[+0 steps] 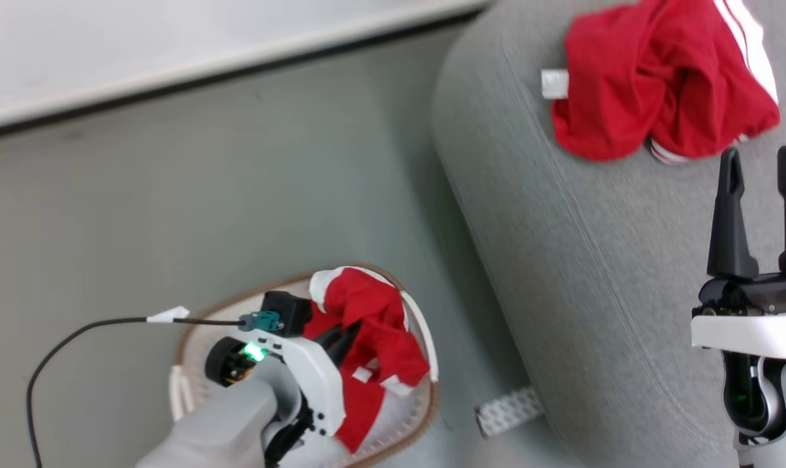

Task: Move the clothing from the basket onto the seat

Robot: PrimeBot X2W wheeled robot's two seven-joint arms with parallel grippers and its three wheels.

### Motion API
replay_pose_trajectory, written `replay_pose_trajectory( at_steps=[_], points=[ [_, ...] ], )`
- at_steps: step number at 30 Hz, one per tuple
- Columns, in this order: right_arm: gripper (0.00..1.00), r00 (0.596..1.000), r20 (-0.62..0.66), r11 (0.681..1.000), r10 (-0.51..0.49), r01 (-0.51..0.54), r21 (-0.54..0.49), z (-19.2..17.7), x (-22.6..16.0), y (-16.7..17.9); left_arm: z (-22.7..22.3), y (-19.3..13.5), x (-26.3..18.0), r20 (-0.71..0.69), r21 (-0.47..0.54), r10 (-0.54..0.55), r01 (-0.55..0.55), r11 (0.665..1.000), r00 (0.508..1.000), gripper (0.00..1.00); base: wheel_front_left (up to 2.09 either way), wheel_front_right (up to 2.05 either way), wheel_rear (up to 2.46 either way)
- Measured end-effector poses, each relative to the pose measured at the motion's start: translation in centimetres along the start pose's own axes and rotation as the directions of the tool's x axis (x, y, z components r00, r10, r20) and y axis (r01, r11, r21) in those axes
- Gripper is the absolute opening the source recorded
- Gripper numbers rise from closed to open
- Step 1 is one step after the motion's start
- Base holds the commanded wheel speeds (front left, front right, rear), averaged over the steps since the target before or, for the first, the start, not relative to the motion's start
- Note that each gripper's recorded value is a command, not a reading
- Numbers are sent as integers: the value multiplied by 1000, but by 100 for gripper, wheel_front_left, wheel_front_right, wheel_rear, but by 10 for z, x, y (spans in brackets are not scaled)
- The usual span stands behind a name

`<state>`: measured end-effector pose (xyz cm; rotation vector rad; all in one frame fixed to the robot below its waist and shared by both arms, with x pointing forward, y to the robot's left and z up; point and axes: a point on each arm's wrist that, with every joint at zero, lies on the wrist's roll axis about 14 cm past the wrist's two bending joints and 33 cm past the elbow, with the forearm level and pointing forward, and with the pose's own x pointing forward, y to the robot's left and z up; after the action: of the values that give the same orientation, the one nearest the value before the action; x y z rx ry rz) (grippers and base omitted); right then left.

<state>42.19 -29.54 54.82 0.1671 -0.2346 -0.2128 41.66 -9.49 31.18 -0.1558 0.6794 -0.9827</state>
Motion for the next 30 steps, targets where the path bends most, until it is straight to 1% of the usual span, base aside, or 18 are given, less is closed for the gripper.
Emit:
replay_pose_trajectory(
  at_steps=[3, 6, 8, 12, 16, 20, 22, 30],
  points=[
    [100, 999, 18, 999, 29, -30, 26, 7, -3, 10, 25, -8, -13, 64, 23, 6, -8, 1000, 998, 0, 0, 0, 0],
    [100, 998, 29, 998, 52, -53, 46, 13, -7, 17, 61, -19, -26, 162, 41, 1, -8, 999, 987, 0, 0, 0, 0],
    [100, 997, 38, 995, 72, -74, 64, 17, -9, 24, 82, -23, -38, 219, 78, 5, -22, 997, 976, 0, 0, 0, 0],
    [100, 992, 51, 988, 117, -122, 99, 21, -13, 42, 121, -27, -66, 341, 115, 28, -71, 991, 940, 0, 0, 0, 0],
    [100, 984, 56, 975, 171, -177, 131, 23, -17, 63, 157, -39, -95, 457, 153, 27, -109, 982, 889, 0, 0, 0, 0],
    [100, 975, 60, 962, 216, -223, 159, 25, -22, 81, 188, -52, -125, 555, 206, 12, -152, 967, 832, 0, 0, 0, 0],
    [100, 969, 60, 955, 238, -245, 169, 25, -25, 89, 201, -60, -140, 596, 235, 0, -175, 956, 803, 0, 0, 0, 0],
    [100, 942, 66, 920, 330, -336, 203, 28, -35, 123, 247, -72, -198, 730, 281, -5, -293, 914, 683, 0, 0, 0, 0]
  ],
)
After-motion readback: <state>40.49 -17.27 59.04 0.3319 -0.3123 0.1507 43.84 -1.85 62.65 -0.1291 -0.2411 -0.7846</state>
